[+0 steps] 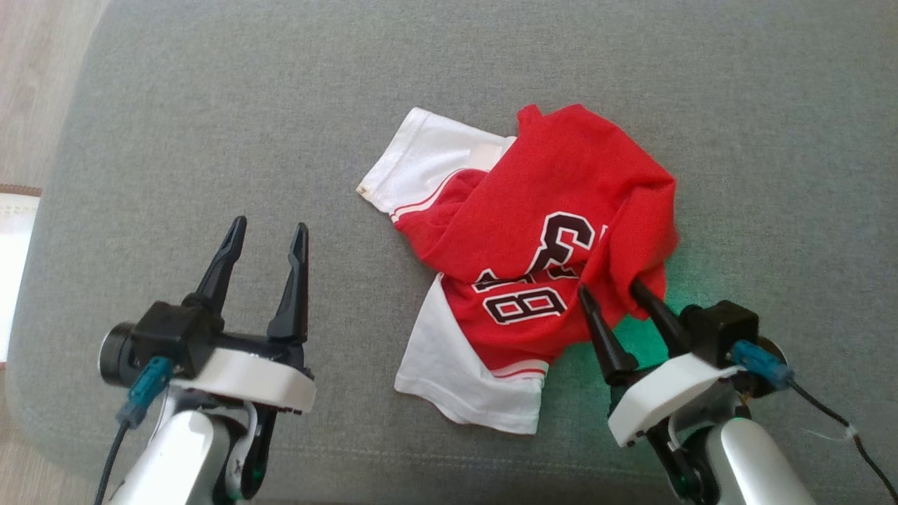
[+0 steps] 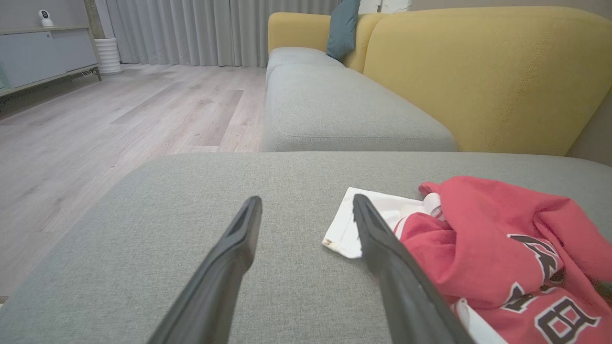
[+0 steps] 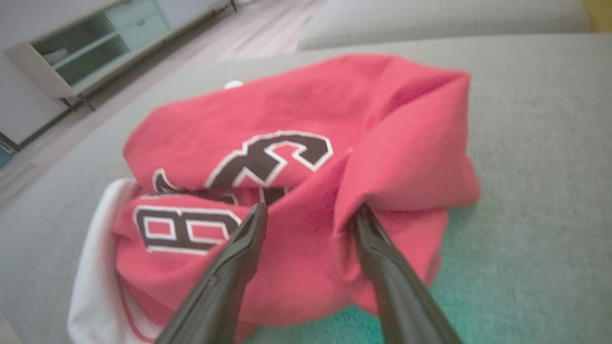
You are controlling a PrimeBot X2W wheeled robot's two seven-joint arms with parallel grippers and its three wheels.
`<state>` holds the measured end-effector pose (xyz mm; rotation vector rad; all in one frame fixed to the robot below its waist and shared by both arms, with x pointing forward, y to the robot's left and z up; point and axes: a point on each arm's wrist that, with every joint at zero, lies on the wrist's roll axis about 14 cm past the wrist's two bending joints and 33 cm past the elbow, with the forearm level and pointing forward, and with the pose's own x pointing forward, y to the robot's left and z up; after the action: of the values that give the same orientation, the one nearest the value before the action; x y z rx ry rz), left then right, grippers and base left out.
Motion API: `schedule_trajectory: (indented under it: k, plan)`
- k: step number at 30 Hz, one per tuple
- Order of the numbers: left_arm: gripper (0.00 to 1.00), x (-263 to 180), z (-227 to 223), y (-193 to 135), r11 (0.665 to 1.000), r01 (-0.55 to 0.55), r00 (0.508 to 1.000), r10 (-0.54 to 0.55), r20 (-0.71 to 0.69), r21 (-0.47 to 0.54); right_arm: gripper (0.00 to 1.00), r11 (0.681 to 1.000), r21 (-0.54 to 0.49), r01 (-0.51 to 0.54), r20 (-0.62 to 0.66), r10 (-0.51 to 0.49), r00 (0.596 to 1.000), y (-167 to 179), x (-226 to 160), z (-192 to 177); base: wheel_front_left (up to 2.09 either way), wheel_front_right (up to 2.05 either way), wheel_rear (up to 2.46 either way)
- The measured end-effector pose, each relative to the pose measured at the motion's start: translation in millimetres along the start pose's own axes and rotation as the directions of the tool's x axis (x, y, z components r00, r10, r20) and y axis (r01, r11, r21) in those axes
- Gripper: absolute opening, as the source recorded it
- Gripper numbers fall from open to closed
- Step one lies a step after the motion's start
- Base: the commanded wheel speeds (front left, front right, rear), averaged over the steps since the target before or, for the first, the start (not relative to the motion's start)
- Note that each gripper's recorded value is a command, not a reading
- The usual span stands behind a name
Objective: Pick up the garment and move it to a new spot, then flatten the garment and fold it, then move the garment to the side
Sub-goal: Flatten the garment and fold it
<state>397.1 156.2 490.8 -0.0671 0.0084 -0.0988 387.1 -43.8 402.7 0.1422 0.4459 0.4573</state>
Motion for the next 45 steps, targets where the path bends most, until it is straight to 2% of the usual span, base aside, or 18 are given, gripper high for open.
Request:
schedule_trajectory:
  k: [5, 6, 8, 15, 20, 24, 45]
  plan:
    - [1.00, 0.2, 2.0, -1.0, 1.000, -0.001, 1.000, 0.001, 0.005, -0.003, 1.00, 1.000, 0.001, -0.022, 0.154, 0.022, 0.988, 8.2, -4.5, 33.7, 0.00, 0.00, 0.00]
    - [1.00, 0.1, 4.7, -2.0, 1.000, 0.000, 1.000, 0.000, 0.014, -0.002, 1.00, 1.000, -0.001, -0.017, 0.225, 0.017, 0.974, 7.1, -9.4, 52.4, 0.00, 0.00, 0.00]
    - [1.00, -0.3, 7.5, -2.6, 1.000, -0.002, 1.000, 0.002, 0.022, 0.000, 1.00, 1.000, -0.005, 0.002, 0.281, 0.000, 0.960, 2.0, -15.6, 69.0, 0.00, 0.00, 0.00]
    - [1.00, -4.5, 15.2, -5.3, 1.000, 0.001, 0.999, -0.001, 0.043, 0.004, 1.00, 0.994, -0.016, 0.105, 0.383, -0.091, 0.919, -24.8, -41.7, 101.0, 0.00, 0.00, 0.00]
    - [1.00, -15.8, 14.2, -7.2, 1.000, -0.002, 0.999, 0.002, 0.036, 0.007, 1.00, 0.970, -0.019, 0.242, 0.385, -0.216, 0.897, -59.9, -71.1, 103.2, 0.00, 0.00, 0.00]
    - [1.00, -20.7, 17.5, -8.5, 1.000, 0.001, 0.999, -0.002, 0.044, 0.013, 1.00, 0.953, -0.016, 0.302, 0.363, -0.276, 0.890, -73.6, -89.8, 95.9, 0.00, 0.00, 0.00]
    - [1.00, -27.4, 16.9, -9.7, 1.000, 0.001, 0.999, -0.002, 0.037, 0.016, 1.00, 0.956, -0.001, 0.294, 0.347, -0.276, 0.897, -70.2, -95.6, 91.1, 0.00, 0.00, 0.00]
